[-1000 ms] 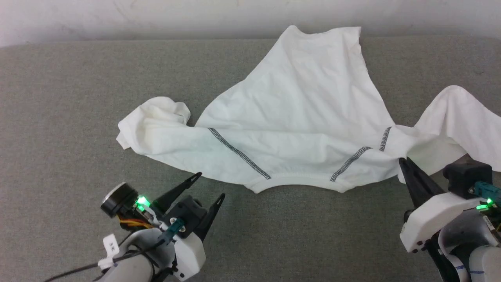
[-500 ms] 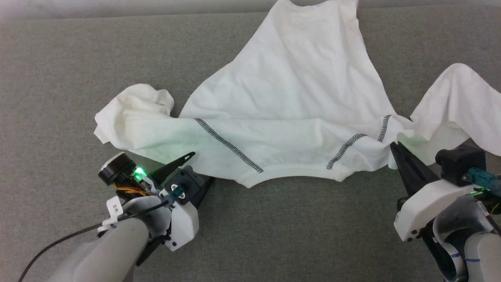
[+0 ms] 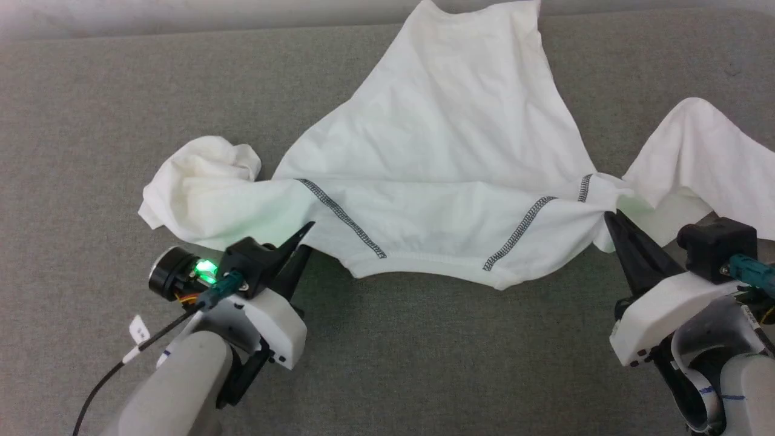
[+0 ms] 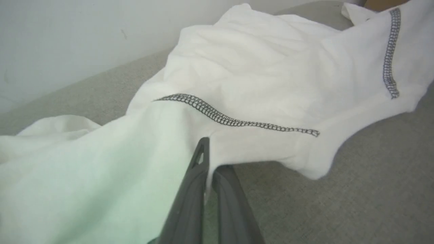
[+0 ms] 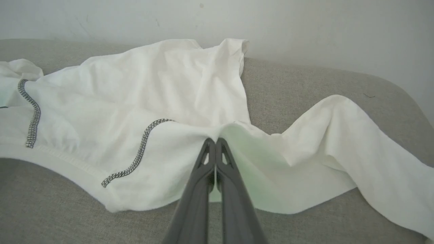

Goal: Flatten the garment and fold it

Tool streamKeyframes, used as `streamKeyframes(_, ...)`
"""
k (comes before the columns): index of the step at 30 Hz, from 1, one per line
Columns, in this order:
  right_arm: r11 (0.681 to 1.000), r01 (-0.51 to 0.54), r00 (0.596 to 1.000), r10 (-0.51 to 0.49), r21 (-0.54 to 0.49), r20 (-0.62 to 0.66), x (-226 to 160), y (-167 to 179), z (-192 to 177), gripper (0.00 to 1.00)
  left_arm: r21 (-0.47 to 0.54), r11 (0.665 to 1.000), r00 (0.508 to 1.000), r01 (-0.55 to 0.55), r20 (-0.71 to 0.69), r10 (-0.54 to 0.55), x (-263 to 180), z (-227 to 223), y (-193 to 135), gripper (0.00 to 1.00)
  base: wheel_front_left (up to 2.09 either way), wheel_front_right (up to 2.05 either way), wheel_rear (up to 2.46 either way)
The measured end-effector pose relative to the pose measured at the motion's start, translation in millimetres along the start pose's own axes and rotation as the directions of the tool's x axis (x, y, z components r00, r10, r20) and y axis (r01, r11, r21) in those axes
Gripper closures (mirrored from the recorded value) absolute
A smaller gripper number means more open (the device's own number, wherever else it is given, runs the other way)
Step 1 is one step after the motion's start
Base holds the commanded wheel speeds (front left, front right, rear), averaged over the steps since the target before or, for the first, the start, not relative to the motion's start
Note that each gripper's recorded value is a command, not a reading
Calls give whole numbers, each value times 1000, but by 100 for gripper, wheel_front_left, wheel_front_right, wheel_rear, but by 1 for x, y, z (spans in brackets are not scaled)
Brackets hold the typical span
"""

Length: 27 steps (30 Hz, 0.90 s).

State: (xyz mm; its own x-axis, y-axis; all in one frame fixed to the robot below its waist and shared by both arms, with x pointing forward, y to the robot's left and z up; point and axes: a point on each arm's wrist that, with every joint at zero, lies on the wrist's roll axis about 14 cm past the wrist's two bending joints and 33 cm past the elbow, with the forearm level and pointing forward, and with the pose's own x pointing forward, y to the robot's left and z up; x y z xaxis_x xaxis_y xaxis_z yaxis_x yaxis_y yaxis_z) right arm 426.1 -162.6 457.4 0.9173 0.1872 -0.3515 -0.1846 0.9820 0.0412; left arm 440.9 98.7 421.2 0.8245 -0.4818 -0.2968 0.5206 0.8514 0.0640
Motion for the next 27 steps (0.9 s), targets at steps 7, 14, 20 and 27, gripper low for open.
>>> streamKeyframes(7,1000,-1,993,0,10,122,-13,3,32,100,-114,990,970,-83,220,106,-19,63,12,100,0,0,0)
streamKeyframes(14,999,-15,959,25,-37,283,-26,9,89,100,-210,971,899,-115,393,191,-43,134,24,100,0,0,0)
streamKeyframes(20,994,-17,900,63,-110,432,-40,17,152,100,-181,978,835,-105,519,186,-57,202,29,100,0,0,0)
streamKeyframes(27,980,22,814,99,-200,572,-59,20,226,100,-117,989,787,-95,599,147,-64,268,28,100,0,0,0)
